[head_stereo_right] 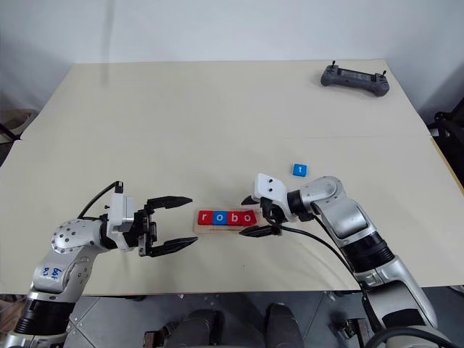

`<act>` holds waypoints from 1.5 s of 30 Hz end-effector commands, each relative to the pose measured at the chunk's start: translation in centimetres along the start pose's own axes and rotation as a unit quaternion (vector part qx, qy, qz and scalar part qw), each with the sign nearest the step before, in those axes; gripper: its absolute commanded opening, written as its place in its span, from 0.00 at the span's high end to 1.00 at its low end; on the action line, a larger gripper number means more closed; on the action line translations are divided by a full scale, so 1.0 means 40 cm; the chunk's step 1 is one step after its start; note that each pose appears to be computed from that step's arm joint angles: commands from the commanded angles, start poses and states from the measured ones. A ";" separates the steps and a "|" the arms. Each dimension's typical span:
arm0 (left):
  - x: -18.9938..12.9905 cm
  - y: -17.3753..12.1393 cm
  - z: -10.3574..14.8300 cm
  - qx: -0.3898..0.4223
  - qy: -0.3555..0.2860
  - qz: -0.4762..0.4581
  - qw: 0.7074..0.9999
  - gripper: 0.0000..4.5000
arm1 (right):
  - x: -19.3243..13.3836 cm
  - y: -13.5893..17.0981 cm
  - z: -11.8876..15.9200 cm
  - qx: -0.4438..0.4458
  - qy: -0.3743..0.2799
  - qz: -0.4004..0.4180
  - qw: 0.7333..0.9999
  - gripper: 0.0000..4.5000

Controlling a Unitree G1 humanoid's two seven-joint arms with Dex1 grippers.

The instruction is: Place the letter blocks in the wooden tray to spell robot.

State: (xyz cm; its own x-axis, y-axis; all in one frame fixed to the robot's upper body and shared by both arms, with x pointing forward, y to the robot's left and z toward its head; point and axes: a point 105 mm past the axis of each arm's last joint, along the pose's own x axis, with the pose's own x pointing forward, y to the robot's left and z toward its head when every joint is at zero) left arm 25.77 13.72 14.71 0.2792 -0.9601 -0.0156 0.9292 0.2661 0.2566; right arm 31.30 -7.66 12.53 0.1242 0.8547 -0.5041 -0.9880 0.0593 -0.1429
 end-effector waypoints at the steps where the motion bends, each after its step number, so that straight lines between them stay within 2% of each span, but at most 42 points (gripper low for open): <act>1: -0.001 0.000 0.020 0.019 -0.009 0.000 1.000 0.00 | -0.018 -0.005 0.033 -0.013 -0.020 -0.005 1.000 0.01; 6: -0.003 0.000 0.020 0.019 -0.008 0.000 1.000 0.00 | -0.029 0.019 0.068 -0.011 -0.055 0.021 0.998 0.01; 9: -0.004 0.001 0.020 0.019 -0.007 0.000 1.000 0.00 | -0.033 0.024 0.081 -0.007 -0.064 0.026 0.998 0.14; 20: -0.004 0.005 0.020 0.020 -0.007 0.000 1.000 0.00 | -0.015 -0.007 0.075 -0.015 -0.049 -0.011 0.999 0.98; 25: 0.000 0.006 0.021 0.020 -0.008 -0.001 1.000 0.00 | 0.006 -0.004 0.082 -0.018 -0.052 -0.013 0.998 0.99; 31: 0.000 0.006 0.021 0.020 -0.009 -0.001 1.000 0.00 | 0.018 -0.006 0.056 -0.012 -0.027 -0.023 0.999 0.99; 38: 0.001 0.007 0.020 0.021 -0.009 0.000 1.000 0.00 | 0.001 -0.021 0.018 0.002 -0.001 -0.041 0.999 0.99; 45: 0.002 0.007 0.019 0.020 -0.010 -0.002 1.000 0.00 | -0.022 -0.024 0.006 0.019 -0.003 -0.048 0.999 0.99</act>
State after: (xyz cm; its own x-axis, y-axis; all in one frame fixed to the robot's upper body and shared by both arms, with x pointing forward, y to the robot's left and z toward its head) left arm 25.90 13.66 14.94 0.2755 -0.9612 -0.0129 0.9278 0.2624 0.2652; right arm 32.14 -7.90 12.48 0.2031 0.8360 -0.5098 -0.9783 0.1507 -0.1425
